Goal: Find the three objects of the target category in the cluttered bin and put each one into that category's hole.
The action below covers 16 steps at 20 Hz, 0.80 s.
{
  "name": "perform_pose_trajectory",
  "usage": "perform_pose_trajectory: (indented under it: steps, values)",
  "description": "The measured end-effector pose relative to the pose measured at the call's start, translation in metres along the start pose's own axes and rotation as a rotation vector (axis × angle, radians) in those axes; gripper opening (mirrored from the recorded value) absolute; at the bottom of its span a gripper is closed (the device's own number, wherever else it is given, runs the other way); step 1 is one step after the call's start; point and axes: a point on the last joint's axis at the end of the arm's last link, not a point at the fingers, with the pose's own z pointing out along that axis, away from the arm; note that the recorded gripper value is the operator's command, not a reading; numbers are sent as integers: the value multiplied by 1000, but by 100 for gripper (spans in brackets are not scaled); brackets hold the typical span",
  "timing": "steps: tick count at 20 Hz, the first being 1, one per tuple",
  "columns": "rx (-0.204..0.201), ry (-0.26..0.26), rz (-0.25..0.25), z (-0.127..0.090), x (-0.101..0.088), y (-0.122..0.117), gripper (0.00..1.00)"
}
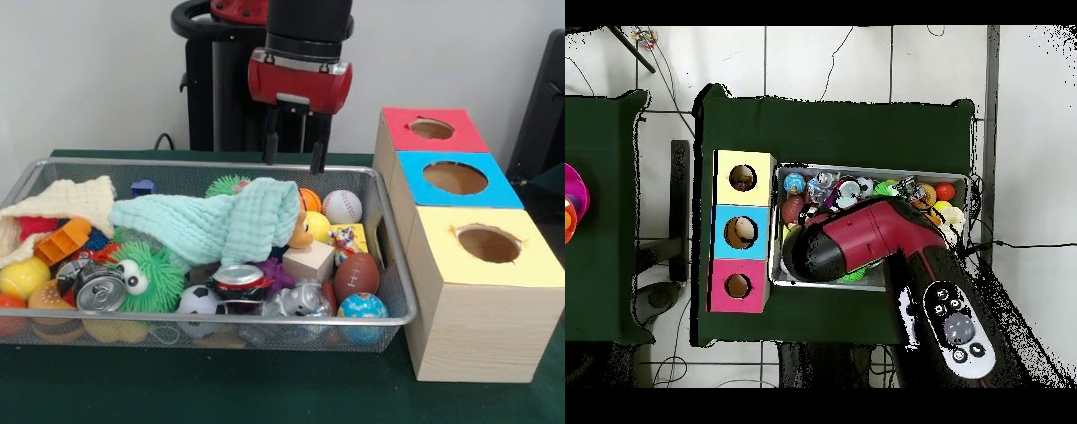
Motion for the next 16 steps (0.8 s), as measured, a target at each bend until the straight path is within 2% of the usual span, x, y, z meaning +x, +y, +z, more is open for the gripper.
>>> perform_pose_trajectory:
  steps: [4,9,13,16]
  values:
    - [-35,-49,-35,18,-5,2,100]
    - [-119,-125,-67,40,-10,17,100]
    - [-162,-170,-103,47,-10,31,100]
    - [-176,-181,-97,51,-14,30,100]
